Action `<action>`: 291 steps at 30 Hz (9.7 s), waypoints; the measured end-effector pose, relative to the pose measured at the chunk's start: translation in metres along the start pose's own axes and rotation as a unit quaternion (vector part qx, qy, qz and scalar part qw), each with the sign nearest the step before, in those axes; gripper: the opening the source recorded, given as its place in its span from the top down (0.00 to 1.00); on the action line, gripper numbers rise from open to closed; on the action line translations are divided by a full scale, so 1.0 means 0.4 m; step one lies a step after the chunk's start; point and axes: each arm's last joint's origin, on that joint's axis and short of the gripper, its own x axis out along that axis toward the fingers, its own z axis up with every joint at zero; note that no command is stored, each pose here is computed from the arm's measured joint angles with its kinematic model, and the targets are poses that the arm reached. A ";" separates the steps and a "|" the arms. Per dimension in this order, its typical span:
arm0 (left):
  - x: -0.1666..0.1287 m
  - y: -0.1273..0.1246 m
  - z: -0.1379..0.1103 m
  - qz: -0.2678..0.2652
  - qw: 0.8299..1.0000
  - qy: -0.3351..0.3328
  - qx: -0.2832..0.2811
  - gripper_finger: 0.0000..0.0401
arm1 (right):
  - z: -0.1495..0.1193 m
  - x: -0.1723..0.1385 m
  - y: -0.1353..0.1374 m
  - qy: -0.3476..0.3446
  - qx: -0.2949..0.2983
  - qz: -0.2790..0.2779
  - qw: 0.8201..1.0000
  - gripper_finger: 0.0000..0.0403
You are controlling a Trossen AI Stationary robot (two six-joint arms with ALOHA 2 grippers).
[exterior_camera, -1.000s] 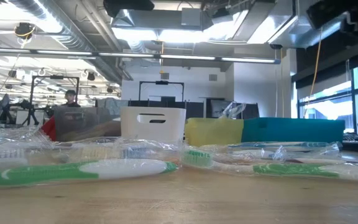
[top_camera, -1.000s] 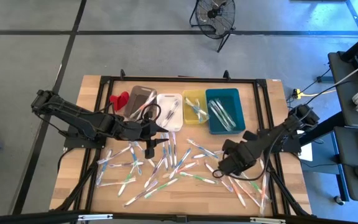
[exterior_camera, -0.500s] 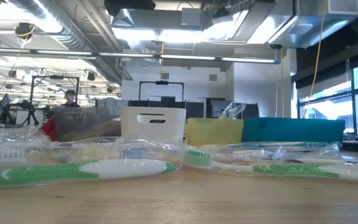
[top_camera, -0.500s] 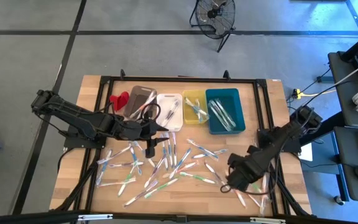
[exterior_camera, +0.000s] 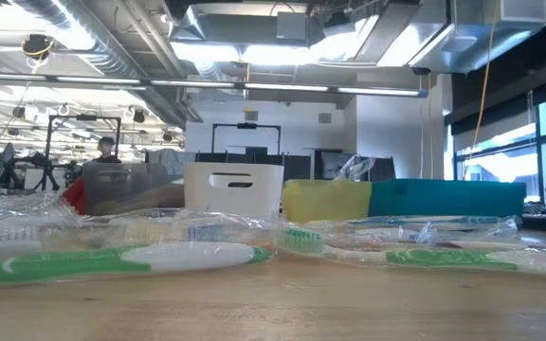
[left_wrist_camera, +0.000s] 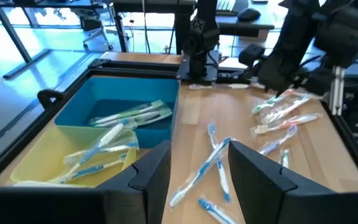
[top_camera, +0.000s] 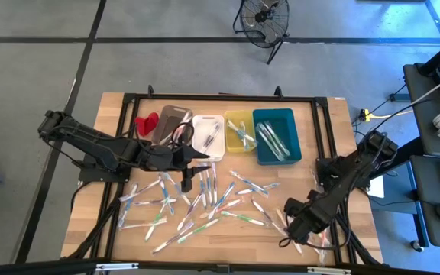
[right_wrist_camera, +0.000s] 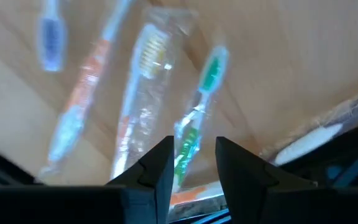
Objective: Pick & Place Toothbrushes
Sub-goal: Put the green toothbrush into the blue bin, then put the orange toothbrush into the black bin
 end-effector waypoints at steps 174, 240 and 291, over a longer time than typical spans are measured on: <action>-0.009 -0.230 -0.122 -0.035 0.999 0.034 0.019 0.61 | 0.382 -0.318 -0.551 -0.315 0.116 0.005 0.942 0.97; -0.006 -0.236 -0.131 -0.041 0.998 0.040 0.034 0.61 | 0.477 -0.156 -0.636 -0.160 0.148 0.116 0.969 0.51; 0.007 -0.220 -0.129 -0.028 0.996 0.045 0.065 0.61 | -0.033 -0.126 -0.116 -0.052 -0.247 -0.001 0.968 0.51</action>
